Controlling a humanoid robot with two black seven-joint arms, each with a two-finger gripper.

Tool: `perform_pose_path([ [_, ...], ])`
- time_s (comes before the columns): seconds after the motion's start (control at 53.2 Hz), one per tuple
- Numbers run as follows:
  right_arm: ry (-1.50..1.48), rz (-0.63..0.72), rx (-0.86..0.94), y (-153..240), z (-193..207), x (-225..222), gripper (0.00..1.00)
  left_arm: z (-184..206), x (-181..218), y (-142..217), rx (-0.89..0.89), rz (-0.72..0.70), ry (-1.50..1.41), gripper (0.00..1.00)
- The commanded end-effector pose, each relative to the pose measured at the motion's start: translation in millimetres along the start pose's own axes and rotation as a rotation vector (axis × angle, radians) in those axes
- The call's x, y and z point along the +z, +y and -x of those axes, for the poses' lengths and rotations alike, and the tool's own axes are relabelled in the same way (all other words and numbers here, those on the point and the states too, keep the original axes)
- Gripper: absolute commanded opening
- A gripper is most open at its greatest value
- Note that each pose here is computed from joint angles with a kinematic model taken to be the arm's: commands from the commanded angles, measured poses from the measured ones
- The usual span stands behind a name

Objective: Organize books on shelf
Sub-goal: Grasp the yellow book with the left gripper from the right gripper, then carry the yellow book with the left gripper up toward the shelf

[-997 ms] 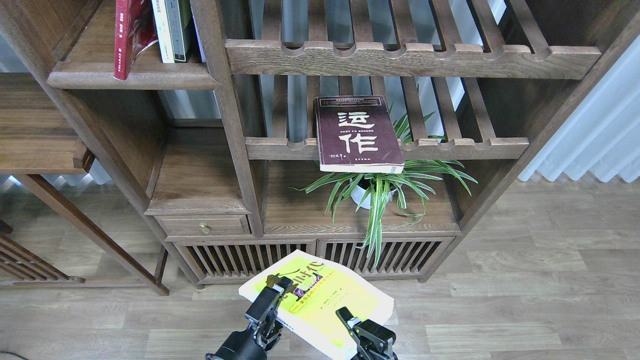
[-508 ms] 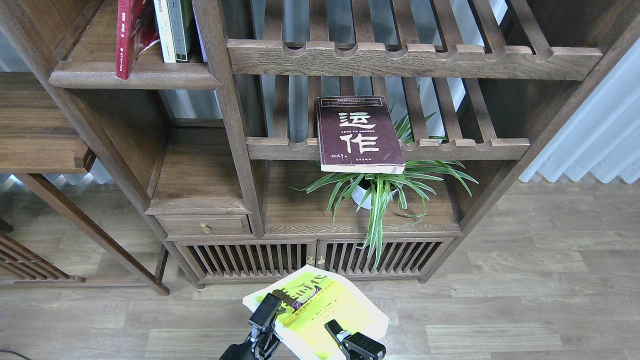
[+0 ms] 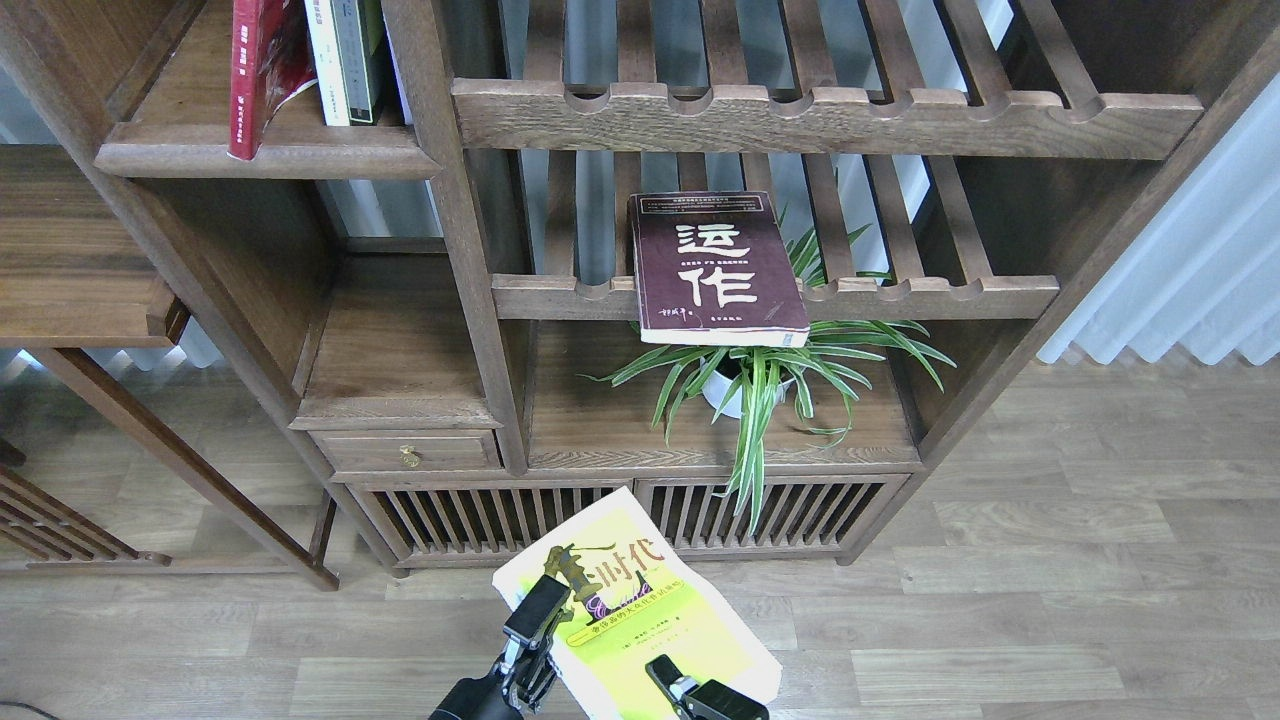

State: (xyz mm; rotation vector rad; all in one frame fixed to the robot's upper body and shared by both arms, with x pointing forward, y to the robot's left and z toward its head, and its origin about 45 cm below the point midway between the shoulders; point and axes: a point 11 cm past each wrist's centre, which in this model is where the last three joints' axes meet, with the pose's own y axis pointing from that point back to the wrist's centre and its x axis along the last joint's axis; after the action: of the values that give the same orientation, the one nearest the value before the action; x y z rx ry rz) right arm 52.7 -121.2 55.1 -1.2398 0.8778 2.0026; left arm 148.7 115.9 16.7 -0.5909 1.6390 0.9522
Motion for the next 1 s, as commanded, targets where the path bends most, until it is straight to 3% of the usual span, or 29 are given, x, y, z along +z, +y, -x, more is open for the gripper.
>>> perform_pose_path([
  [0.0,0.040,-0.002,0.018,2,-3,-8,0.99,0,15,6,0.001,0.020,-0.029,0.01],
  [0.188,0.067,-0.042,0.035,7,-6,-27,0.99,7,35,21,-0.013,0.050,-0.056,0.01],
  [0.395,0.114,-0.078,0.025,1,-1,-52,0.99,-4,73,64,0.047,0.118,-0.164,0.01],
  [0.677,0.151,-0.058,0.013,-20,2,-62,0.99,-8,93,110,0.096,0.193,-0.249,0.01],
  [0.978,0.186,-0.053,-0.030,-36,17,-73,0.99,-9,139,181,0.189,0.413,-0.313,0.01],
])
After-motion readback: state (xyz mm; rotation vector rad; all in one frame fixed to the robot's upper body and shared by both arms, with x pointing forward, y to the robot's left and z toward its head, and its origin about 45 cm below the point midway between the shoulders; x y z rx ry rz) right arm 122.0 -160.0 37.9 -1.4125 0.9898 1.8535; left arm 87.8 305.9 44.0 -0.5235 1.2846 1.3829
